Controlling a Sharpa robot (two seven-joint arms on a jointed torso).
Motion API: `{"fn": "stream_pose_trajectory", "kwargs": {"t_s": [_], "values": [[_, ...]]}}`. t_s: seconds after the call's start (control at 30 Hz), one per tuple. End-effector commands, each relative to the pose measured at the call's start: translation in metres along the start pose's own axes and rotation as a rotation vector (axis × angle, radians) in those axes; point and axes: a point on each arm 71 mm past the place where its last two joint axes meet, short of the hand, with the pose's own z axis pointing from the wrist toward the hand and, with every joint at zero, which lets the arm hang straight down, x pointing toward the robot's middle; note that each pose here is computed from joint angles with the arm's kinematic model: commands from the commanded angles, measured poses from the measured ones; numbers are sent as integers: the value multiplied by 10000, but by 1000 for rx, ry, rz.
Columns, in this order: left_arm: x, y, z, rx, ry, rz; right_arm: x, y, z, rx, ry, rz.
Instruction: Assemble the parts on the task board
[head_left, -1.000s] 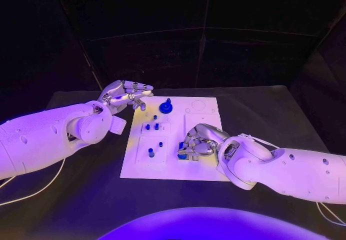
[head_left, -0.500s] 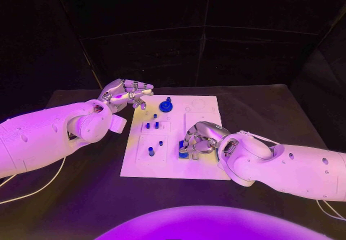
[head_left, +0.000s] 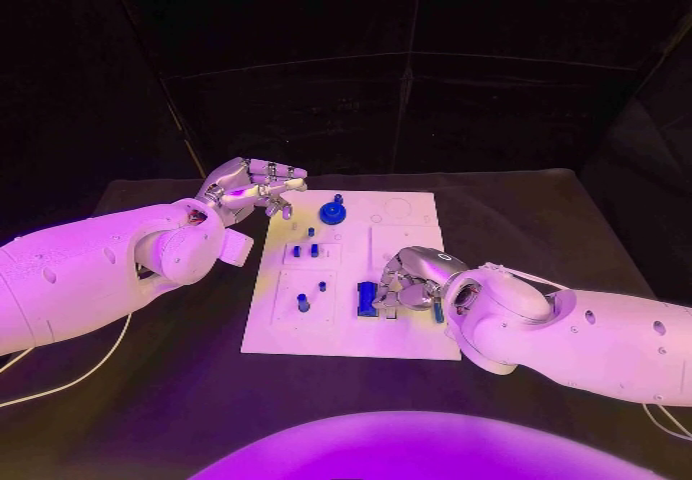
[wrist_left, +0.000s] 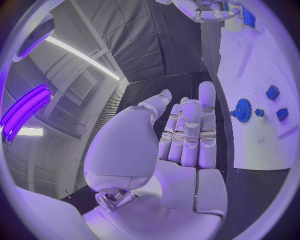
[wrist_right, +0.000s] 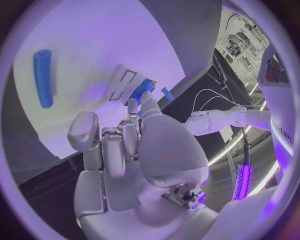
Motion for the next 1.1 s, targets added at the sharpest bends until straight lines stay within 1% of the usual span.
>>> {"fn": "stream_pose_trajectory", "kwargs": {"t_s": [0.03, 0.13, 0.3, 0.43, 0.6, 0.73, 0.9, 1.1], "values": [[6, -11, -1, 4, 9, -7, -20, -28, -31, 0, -13, 5], [2, -10, -5, 4, 8, -7, -71, -91, -70, 5, -53, 48], [-6, -11, -12, 4, 7, -7, -196, -285, -196, 13, -132, 161], [-9, -10, -13, 3, 6, -7, -272, -459, -308, 37, -156, 196], [-7, -9, -12, 3, 7, -7, -328, -687, -445, 102, -137, 181], [-3, -7, -8, 3, 8, -7, -349, -836, -515, 152, -112, 125], [2, 4, -8, 0, 10, -7, -330, -922, -515, 196, -71, 48], [8, 21, -13, -5, 13, -6, -294, -936, -476, 218, -36, -21]]}}
